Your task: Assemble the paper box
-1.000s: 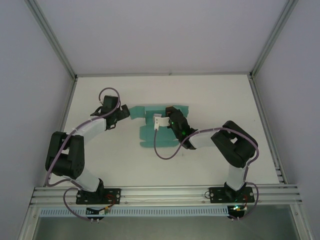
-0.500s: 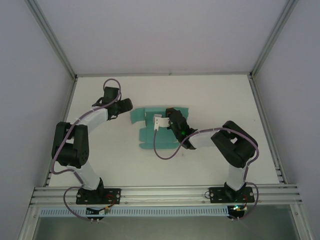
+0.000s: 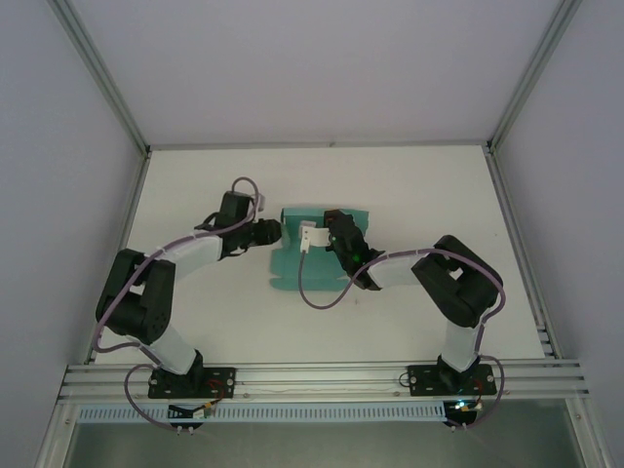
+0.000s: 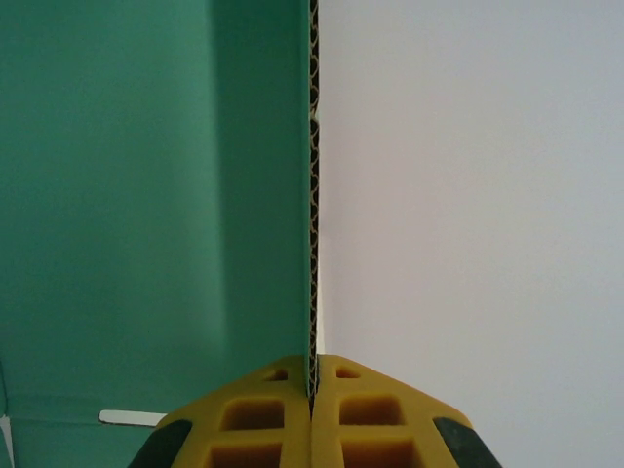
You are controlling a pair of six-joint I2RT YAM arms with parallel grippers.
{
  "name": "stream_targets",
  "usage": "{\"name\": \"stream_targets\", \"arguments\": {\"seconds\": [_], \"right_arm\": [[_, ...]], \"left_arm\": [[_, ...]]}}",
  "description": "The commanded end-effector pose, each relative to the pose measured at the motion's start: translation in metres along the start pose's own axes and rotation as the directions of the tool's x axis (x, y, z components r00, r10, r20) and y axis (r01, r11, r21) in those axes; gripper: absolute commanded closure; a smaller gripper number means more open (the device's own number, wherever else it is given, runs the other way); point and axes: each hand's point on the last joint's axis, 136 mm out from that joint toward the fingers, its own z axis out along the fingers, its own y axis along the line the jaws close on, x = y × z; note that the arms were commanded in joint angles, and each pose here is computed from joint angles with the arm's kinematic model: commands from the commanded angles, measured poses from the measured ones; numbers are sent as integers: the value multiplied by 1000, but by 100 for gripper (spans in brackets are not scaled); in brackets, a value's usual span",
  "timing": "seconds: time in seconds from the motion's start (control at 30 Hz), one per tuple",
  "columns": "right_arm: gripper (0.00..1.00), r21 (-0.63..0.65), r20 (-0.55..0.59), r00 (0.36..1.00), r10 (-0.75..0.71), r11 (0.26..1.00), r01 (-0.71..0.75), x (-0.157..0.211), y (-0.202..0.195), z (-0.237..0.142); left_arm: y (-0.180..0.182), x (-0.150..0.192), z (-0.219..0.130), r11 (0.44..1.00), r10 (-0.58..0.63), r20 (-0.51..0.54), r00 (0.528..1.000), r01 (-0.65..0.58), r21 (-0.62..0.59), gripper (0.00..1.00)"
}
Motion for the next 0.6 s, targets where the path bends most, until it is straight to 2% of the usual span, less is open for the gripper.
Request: {"name": "stream_targets", "arguments": {"seconds": [0.0, 0.33, 0.47, 0.57], "right_arm": [[100, 13, -1, 1000, 25, 1000, -25, -3, -8, -4], [100, -9, -13, 1000, -7, 1000, 7, -3, -8, -10], [100, 22, -20, 999, -37, 999, 37, -3, -12, -12], [100, 7, -35, 998, -46, 999, 47, 0, -9, -13]], "left_arm": [[-10, -3, 4, 996, 86, 64, 994, -87, 6, 53], [-30, 2, 11, 970, 239, 175, 955, -242, -5, 54], [-22, 9, 14, 966, 258, 175, 950, -256, -32, 53], [-26, 16, 15, 961, 272, 170, 947, -277, 2, 53]]}}
